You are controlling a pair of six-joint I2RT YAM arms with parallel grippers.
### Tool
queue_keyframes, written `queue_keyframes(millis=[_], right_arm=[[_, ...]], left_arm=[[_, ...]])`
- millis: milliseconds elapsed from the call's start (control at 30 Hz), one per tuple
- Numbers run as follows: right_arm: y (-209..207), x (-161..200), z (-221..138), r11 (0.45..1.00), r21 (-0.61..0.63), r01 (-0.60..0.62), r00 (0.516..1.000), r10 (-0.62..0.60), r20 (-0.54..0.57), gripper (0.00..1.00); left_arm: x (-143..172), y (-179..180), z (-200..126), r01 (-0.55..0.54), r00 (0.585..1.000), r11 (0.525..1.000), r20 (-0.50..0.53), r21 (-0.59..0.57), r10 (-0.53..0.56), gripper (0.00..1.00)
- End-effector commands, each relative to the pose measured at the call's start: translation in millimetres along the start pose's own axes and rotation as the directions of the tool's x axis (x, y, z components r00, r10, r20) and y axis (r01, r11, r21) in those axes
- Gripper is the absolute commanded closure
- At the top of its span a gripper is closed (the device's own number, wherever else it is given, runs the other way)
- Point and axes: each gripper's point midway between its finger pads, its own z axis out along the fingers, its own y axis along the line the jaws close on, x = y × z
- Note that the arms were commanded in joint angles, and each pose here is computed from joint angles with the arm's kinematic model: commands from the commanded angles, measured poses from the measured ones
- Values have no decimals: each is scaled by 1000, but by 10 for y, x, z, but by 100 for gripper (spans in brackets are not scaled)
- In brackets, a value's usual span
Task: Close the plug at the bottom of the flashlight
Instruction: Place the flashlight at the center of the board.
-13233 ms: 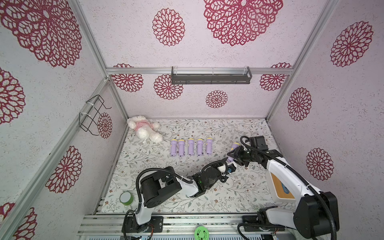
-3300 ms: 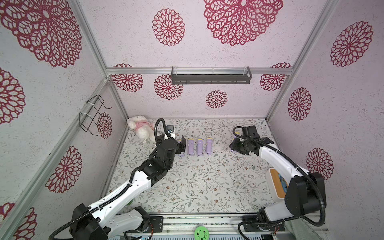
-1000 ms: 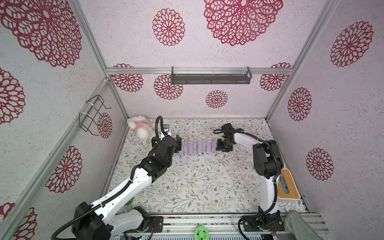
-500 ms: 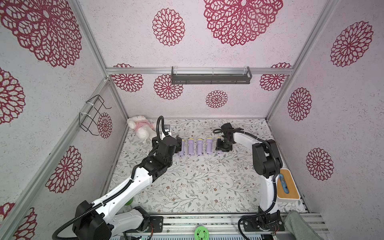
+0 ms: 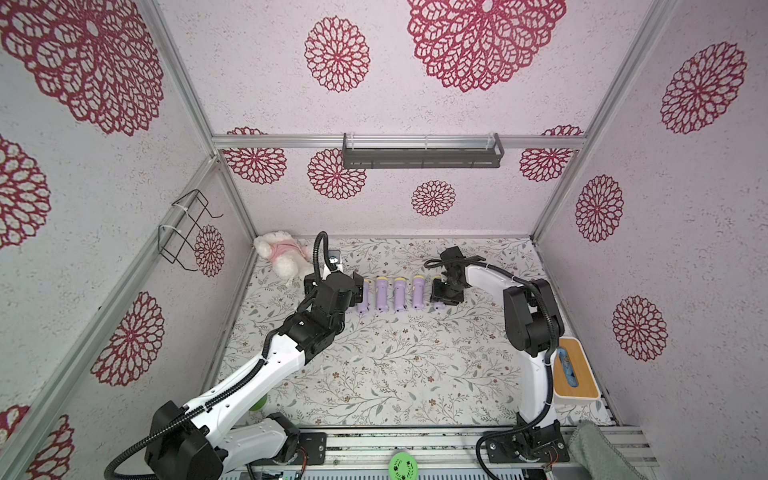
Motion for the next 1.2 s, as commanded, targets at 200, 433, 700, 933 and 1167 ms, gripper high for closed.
queue_keyframes(millis=[200,433,700,933,1167], right_arm=[[76,-43,-103,1000,-6,8,1000,-8,4,42],[92,-86,-239,1000,-3,6,999,-6,34,33],[93,-143,-511,1000,14,-12,996,10,92,24],[185,-200,-1012,1000,-10,-23,979,24,202,14],[313,-223,-1678,999,-45,-4,942,19,334,1]], left_arm=[[-121,10,-1,20,1000,1000,18,-10,-20,3],[-116,9,-2,15,1000,1000,15,-10,-15,3],[-119,6,1,15,1000,1000,15,-10,-15,3],[-114,-14,9,19,1000,1000,8,-4,-19,3],[-143,-11,-10,58,998,998,-4,0,-58,3]])
